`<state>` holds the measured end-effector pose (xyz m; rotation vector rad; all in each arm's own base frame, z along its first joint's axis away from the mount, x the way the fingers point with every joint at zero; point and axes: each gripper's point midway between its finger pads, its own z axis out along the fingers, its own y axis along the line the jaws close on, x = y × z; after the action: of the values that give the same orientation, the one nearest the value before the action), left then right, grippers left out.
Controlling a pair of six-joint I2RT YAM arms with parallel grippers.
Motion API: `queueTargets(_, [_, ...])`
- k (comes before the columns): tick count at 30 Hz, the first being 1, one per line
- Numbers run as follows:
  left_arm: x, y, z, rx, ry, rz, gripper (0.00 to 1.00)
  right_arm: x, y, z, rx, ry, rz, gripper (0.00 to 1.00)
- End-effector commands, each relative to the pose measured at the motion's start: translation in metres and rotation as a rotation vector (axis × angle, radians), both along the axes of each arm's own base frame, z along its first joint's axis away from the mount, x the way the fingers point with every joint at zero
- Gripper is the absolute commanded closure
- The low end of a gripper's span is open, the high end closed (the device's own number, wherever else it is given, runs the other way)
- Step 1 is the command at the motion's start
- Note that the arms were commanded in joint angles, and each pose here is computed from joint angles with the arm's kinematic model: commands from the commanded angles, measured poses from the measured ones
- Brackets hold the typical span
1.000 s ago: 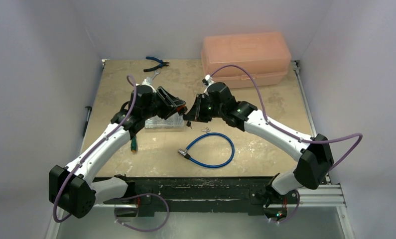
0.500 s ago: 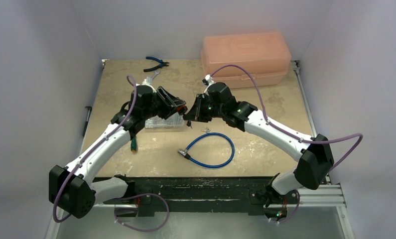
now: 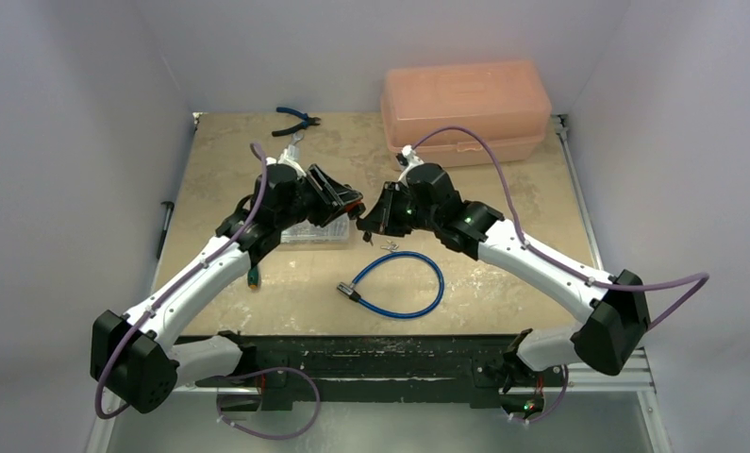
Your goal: Unlock with the key
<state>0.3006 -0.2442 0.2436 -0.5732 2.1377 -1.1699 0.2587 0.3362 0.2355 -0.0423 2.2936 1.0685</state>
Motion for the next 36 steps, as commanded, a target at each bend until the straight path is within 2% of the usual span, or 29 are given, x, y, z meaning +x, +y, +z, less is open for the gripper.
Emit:
queueTargets(1, [-0.023,-0.026,0.029,-0.086,-0.048,-0.136,1.0,0.037,-0.016,0.033,0.061,-0.141,-0.16,1.0])
queueTargets(11, [-0.045,-0.049,0.031,-0.094,-0.038,-0.186,1.0,0.047,-0.032,0.055,0.094,-0.216,-0.249,1.0])
queueTargets(15, [-0.05,-0.055,0.027,-0.094,-0.021,-0.203,1.0,0.052,-0.039,0.074,0.133,-0.303,-0.276,1.0])
queueTargets(18, [-0.052,-0.057,0.023,-0.082,-0.004,-0.207,1.0,0.058,-0.046,0.084,0.082,-0.376,-0.289,1.0])
queueTargets(20, [-0.052,-0.059,0.021,-0.075,0.004,-0.211,1.0,0.067,-0.056,0.088,-0.006,-0.439,-0.309,1.0])
queueTargets(22, [-0.052,-0.06,0.018,-0.067,0.01,-0.209,1.0,0.067,-0.056,0.086,-0.027,-0.437,-0.303,1.0])
queueTargets(27, [-0.051,-0.067,0.015,-0.073,0.013,-0.216,1.0,0.062,-0.044,0.088,0.015,-0.441,-0.237,1.0])
queueTargets(36, [-0.052,-0.068,0.018,-0.076,-0.003,-0.216,1.0,0.064,-0.049,0.089,0.084,-0.421,-0.231,1.0])
